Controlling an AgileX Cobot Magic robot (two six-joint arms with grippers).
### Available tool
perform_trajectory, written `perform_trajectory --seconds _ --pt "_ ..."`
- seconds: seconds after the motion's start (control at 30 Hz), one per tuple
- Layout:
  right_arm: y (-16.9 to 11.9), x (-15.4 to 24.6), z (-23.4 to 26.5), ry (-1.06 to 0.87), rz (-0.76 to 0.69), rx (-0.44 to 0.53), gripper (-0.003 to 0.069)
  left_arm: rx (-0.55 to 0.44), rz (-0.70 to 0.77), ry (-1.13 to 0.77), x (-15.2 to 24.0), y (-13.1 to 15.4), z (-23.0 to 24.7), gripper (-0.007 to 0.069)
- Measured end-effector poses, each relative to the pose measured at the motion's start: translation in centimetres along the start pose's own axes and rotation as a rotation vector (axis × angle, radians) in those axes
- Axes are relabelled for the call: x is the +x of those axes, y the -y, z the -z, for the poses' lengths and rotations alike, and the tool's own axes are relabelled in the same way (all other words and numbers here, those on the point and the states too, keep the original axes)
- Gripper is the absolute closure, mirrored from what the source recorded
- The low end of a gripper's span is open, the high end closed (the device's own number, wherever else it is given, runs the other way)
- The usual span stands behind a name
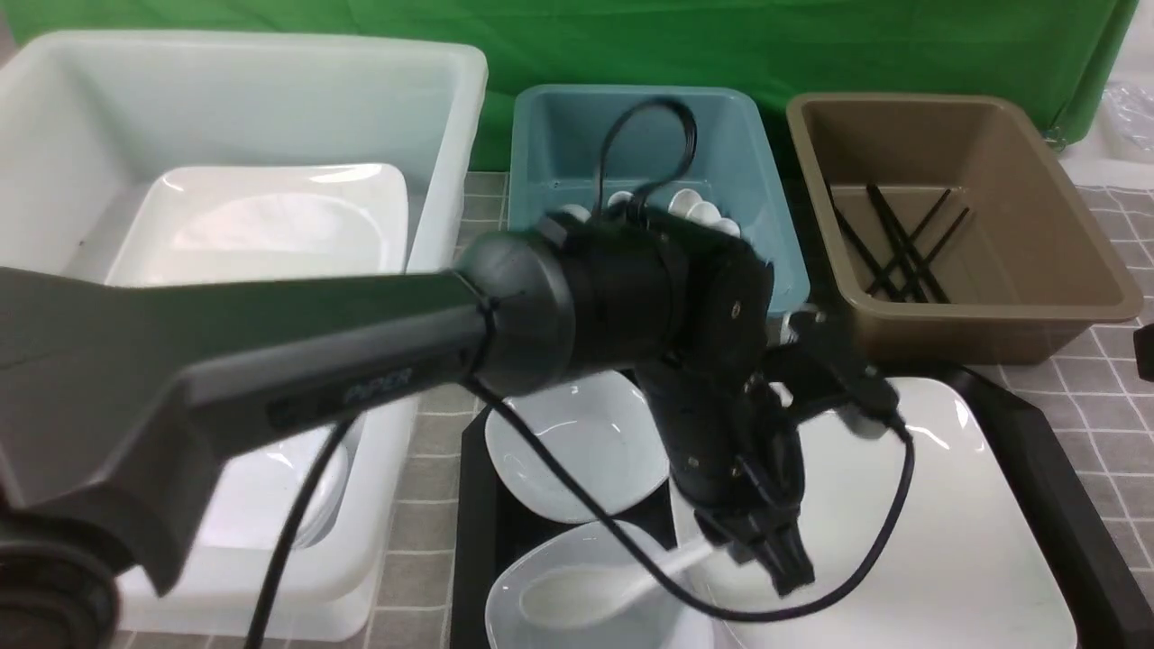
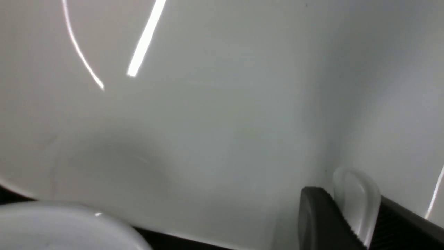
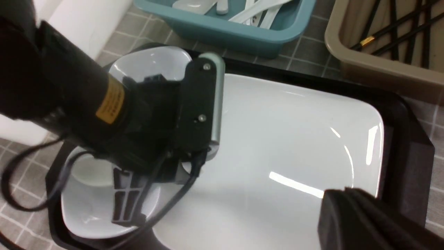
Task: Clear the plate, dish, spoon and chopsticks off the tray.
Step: Use the left arm to grab a soup spoon from the plate, then use the left arm to put the soup spoon into the small storage box in the middle, then use the left arm to grab a small plate from the dinner plate
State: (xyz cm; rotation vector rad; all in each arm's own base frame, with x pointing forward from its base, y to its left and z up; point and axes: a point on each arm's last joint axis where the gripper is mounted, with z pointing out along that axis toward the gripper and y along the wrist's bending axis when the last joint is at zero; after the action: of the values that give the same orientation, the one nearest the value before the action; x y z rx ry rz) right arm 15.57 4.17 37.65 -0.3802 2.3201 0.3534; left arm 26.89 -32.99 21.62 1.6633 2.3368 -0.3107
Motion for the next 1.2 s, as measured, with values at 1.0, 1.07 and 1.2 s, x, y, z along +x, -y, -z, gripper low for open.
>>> perform_trajectory --seconds 1.0,1.07,1.2 --pt "-2.9 -2.8 0.2 0.332 0.323 -0.116 0.0622 -0.596 0.291 0.777 -3.2 -18.8 6.8 0.0283" --pt "-3.2 -2.7 0.2 0.329 0.352 -0.132 0.0622 -0.585 0.292 0.74 -3.0 -18.7 6.8 0.0167" --pt "-3.4 -2.6 0.1 0.315 0.361 -0.147 0.0622 -0.518 0.342 0.609 -2.1 -17.6 8.0 0.005"
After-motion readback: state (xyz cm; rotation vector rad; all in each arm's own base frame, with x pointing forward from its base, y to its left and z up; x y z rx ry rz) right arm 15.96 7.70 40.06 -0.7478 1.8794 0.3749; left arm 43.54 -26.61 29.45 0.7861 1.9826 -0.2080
